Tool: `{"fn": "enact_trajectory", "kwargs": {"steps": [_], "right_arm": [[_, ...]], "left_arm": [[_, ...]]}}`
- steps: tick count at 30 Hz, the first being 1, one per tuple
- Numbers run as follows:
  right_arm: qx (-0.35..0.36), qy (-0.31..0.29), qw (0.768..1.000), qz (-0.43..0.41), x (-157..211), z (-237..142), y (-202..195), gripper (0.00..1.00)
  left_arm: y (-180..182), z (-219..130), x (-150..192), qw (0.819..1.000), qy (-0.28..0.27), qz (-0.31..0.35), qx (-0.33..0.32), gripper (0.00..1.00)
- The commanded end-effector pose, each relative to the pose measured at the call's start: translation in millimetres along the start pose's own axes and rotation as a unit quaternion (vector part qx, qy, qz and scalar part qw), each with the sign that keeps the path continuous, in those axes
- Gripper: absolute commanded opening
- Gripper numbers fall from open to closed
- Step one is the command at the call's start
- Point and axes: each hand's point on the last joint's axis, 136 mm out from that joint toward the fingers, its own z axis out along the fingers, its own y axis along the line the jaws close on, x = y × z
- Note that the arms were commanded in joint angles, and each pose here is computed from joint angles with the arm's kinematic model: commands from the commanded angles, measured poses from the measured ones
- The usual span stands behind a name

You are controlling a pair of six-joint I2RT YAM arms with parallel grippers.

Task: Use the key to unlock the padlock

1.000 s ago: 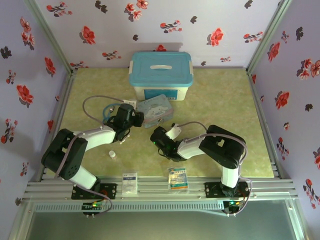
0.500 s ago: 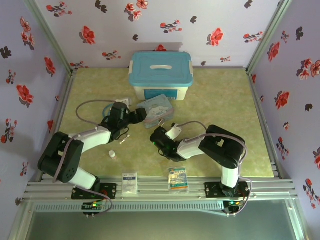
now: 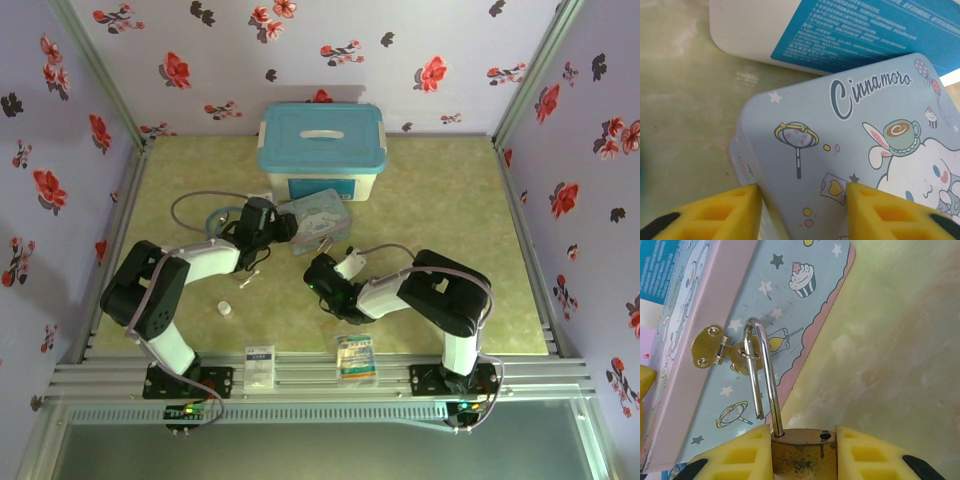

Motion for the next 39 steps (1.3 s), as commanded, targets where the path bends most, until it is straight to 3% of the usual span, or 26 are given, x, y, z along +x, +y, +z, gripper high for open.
{"fn": "enact_trajectory", "kwargs": {"steps": [1,5,13,19,21,26,31,35,38,39], "right_arm": [[0.002,-0.056,0.998,0.002,-32,2,-3,0.16],[-0.013,-0.067,0.998,-0.013,-42,-1,11,0.16],[-0.034,-0.087,0.995,0.036,-51,6,11,0.15],[-0.036,-0.085,0.996,0.002,-36,5,35,0.15],[-0.034,-0.076,0.997,-0.001,-25,4,34,0.15],[-0.029,-0.068,0.997,-0.006,-8,2,26,0.15],[-0.019,-0.095,0.995,0.002,-29,0,7,0.14],[-0.013,-0.098,0.995,-0.023,-36,-5,7,0.14],[-0.012,-0.101,0.995,-0.019,-45,-5,1,0.14],[-0.012,-0.096,0.995,-0.018,-48,-4,-1,0.14]], "left_arm": [[82,3,68,0.984,0.093,0.047,-0.142,0.42],[93,5,78,0.982,0.105,0.050,-0.149,0.41],[99,15,87,0.983,0.113,0.039,-0.140,0.39],[83,10,71,0.988,0.094,0.032,-0.117,0.41],[67,1,56,0.992,0.076,0.026,-0.094,0.45],[27,-19,13,0.999,0.032,0.007,-0.038,0.76],[0,-4,4,0.999,0.035,0.008,-0.007,0.79],[0,9,13,0.999,0.041,0.012,-0.017,0.80],[21,17,28,0.996,0.056,0.026,-0.065,0.70],[30,20,34,0.995,0.062,0.028,-0.078,0.61]]}}
